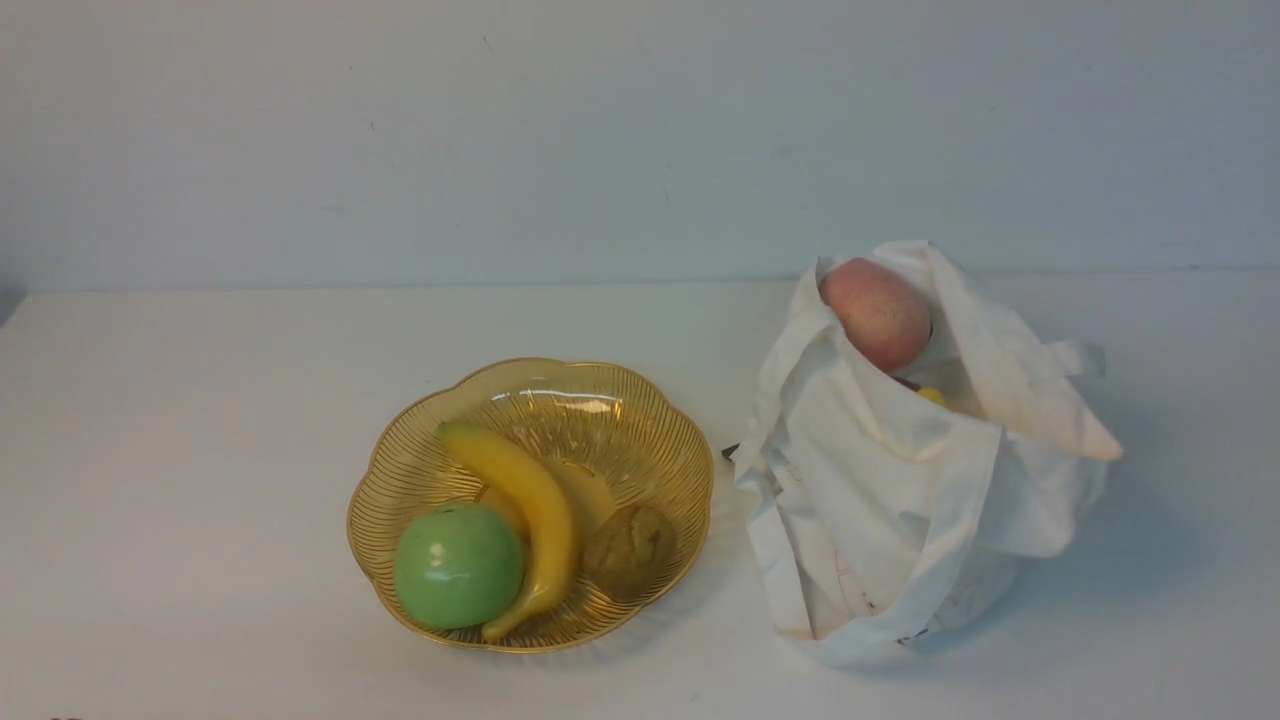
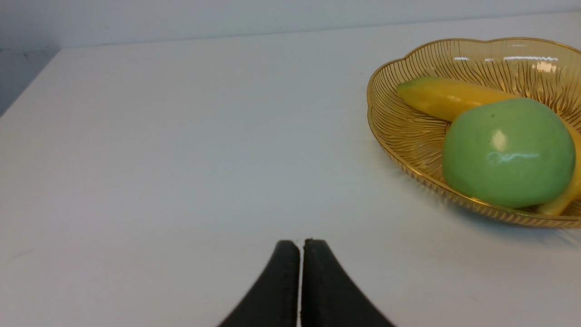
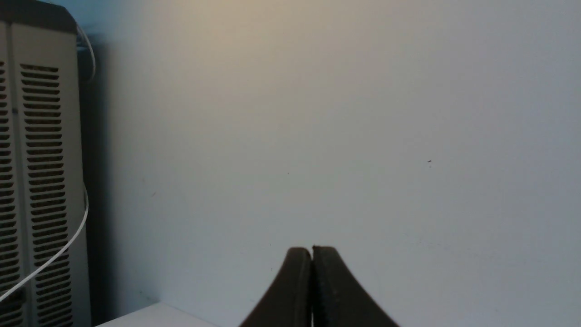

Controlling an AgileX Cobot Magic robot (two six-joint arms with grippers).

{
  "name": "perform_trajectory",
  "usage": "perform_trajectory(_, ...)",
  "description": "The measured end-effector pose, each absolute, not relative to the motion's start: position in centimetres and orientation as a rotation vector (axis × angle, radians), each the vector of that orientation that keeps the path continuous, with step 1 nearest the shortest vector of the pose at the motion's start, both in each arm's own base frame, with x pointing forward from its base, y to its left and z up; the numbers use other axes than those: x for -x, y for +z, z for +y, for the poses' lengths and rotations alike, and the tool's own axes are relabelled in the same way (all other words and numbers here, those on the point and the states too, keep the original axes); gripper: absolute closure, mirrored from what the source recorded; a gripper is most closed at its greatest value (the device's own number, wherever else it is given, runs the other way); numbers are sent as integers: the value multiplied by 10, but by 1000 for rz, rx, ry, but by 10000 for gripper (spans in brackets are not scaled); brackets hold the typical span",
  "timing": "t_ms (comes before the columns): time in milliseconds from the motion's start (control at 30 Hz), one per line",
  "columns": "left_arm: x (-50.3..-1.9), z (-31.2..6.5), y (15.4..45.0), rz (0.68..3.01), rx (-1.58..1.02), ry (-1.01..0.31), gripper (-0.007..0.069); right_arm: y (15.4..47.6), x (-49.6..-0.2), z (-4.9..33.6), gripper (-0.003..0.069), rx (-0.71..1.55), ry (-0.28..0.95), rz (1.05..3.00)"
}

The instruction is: Take the fruit out of the cloth bag on the white table and place them on a plate.

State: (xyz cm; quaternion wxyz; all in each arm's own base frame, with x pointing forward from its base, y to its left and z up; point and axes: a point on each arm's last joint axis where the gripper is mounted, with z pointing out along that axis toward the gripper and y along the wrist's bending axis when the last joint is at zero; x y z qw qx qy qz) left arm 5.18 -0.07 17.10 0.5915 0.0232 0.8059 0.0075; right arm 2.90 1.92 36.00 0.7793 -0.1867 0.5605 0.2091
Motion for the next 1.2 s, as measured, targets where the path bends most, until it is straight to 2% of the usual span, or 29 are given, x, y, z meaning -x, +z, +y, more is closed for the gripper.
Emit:
perform_trajectory(133, -52, -1, 171, 1875, -54, 18, 633, 353, -29, 19, 670, 423, 429, 1262)
perform_trajectory(267, -52, -1, 171, 1875, -54, 18, 633, 328, -34, 16, 670, 359, 290, 1348)
perform_trajectory(367, -52, -1, 171, 1875, -54, 18, 633, 291, -45, 13, 670, 299, 123, 1472)
perform_trajectory(400, -52, -1, 171, 1875, -54, 18, 633, 288, -46, 12, 670, 295, 114, 1483)
perform_trajectory(433, -52, -1, 171, 1875, -54, 18, 633, 260, -53, 10, 670, 268, 35, 1568)
perform_trajectory(467, -52, -1, 171, 1875, -54, 18, 633, 259, -53, 9, 670, 263, 27, 1570)
perform_trajectory(567, -52, -1, 171, 1875, -54, 18, 633, 199, -58, 4, 670, 188, -57, 1737)
perform_trajectory(667, -52, -1, 171, 1875, -54, 18, 633, 180, -55, 2, 670, 153, -73, 1787)
perform_trajectory(1200, -52, -1, 171, 1876, -54, 18, 633, 180, -55, 0, 669, 127, -85, 1784)
